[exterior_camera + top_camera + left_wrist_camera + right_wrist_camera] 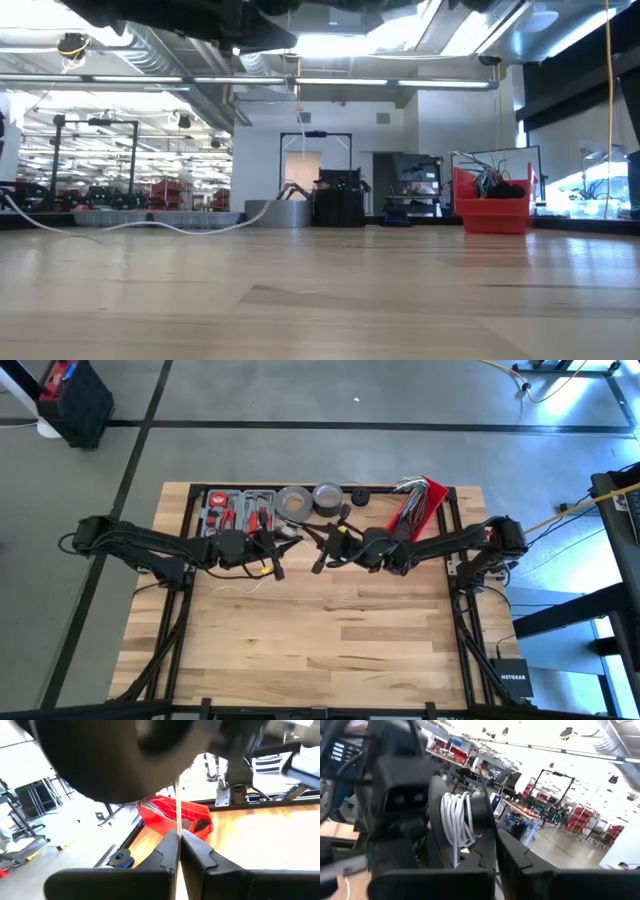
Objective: Coil cords
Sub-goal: Coil the white wire onto the black spool
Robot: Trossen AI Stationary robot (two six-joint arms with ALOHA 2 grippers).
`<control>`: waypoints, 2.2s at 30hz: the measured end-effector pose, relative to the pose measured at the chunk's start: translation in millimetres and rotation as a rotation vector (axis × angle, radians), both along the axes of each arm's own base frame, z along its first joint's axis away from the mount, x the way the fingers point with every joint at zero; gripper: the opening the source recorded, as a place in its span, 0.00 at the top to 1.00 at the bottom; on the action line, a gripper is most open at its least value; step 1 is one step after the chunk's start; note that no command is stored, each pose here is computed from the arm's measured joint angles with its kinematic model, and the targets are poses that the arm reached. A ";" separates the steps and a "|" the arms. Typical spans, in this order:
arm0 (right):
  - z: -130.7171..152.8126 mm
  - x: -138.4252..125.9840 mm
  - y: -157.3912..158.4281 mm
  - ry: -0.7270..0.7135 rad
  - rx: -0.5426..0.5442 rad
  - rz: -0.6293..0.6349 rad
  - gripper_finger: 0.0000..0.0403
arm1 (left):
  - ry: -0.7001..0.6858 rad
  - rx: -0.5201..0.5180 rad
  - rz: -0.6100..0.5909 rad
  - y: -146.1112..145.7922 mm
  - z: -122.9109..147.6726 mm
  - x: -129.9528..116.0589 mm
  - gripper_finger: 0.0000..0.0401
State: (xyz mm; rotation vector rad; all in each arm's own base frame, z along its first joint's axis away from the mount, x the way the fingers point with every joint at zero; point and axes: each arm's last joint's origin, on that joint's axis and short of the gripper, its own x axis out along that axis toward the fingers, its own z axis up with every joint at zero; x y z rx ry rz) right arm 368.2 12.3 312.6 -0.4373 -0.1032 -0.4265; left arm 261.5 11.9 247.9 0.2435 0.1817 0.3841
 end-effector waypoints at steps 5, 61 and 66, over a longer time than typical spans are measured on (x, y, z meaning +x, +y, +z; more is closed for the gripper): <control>17.7 -4.1 -0.3 -0.012 -0.001 0.000 0.99 | 0.013 0.016 0.006 0.5 -1.2 -0.2 0.99; 33.5 -7.8 32.4 0.564 0.045 -0.035 0.99 | -0.027 -0.023 0.078 2.6 52.7 -109.0 0.99; 18.2 3.6 19.1 0.597 0.073 -0.039 0.99 | -0.091 -0.025 0.098 3.0 56.9 -127.3 0.99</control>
